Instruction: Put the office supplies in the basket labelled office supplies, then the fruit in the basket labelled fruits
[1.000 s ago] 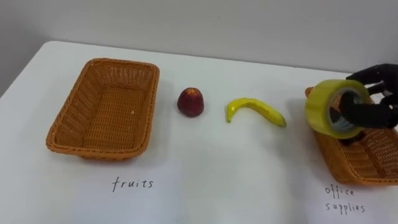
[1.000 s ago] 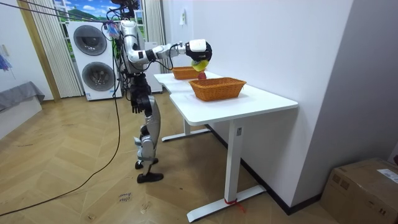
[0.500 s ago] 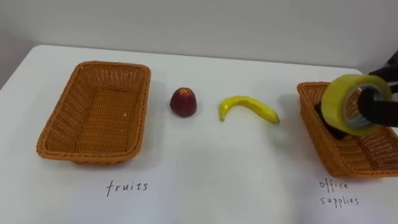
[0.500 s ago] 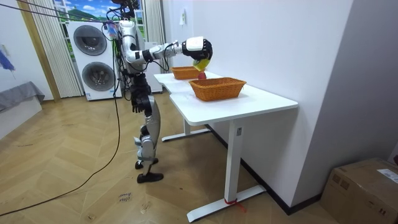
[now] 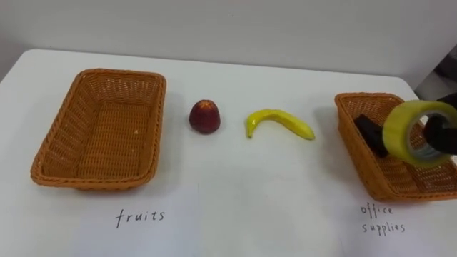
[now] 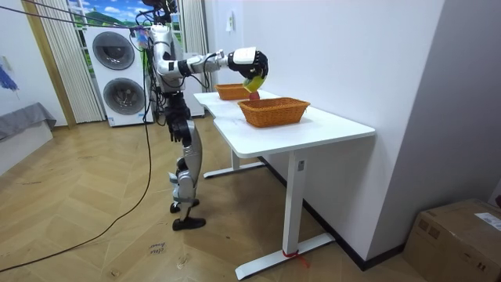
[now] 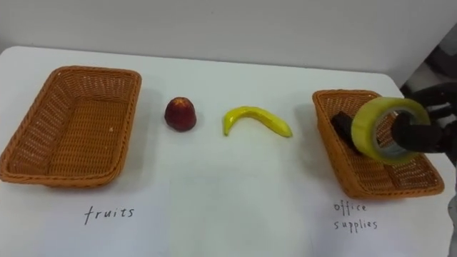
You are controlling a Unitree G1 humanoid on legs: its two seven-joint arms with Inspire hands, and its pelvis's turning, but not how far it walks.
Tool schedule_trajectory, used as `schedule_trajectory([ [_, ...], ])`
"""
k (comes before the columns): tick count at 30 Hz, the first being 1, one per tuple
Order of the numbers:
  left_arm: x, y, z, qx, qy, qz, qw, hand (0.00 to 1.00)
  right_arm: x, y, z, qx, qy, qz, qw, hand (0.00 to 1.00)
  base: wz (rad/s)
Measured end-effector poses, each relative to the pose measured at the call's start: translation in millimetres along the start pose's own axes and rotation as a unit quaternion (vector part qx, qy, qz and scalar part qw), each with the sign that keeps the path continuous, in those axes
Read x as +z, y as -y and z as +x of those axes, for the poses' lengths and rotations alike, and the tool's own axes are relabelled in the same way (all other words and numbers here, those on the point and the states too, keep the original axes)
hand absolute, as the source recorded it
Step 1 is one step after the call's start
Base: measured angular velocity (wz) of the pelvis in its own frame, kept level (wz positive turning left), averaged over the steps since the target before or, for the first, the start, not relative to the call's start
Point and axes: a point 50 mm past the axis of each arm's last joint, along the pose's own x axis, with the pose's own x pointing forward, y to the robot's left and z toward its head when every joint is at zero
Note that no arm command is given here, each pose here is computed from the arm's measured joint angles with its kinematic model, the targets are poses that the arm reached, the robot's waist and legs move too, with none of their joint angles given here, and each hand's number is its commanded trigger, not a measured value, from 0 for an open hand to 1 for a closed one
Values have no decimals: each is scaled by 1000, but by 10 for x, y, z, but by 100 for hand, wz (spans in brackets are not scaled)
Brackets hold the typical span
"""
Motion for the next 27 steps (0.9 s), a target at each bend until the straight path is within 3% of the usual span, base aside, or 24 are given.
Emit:
schedule_trajectory([
  [2, 5, 2, 0, 0, 1, 0, 1000, 0, -9, -1, 1, 0, -2, -5, 1000, 100, 0],
  [4, 12, 4, 1, 0, 1, 0, 1000, 0, -33, -10, 3, 2, -7, -6, 1000, 44, -6],
  [6, 12, 6, 1, -1, 1, -1, 1000, 0, -65, -22, 5, 4, -14, -7, 1000, 0, -9],
  [27, -31, 37, -2, -11, -7, 2, 1000, 0, -68, -21, 5, 3, -15, -17, 1000, 0, -1],
])
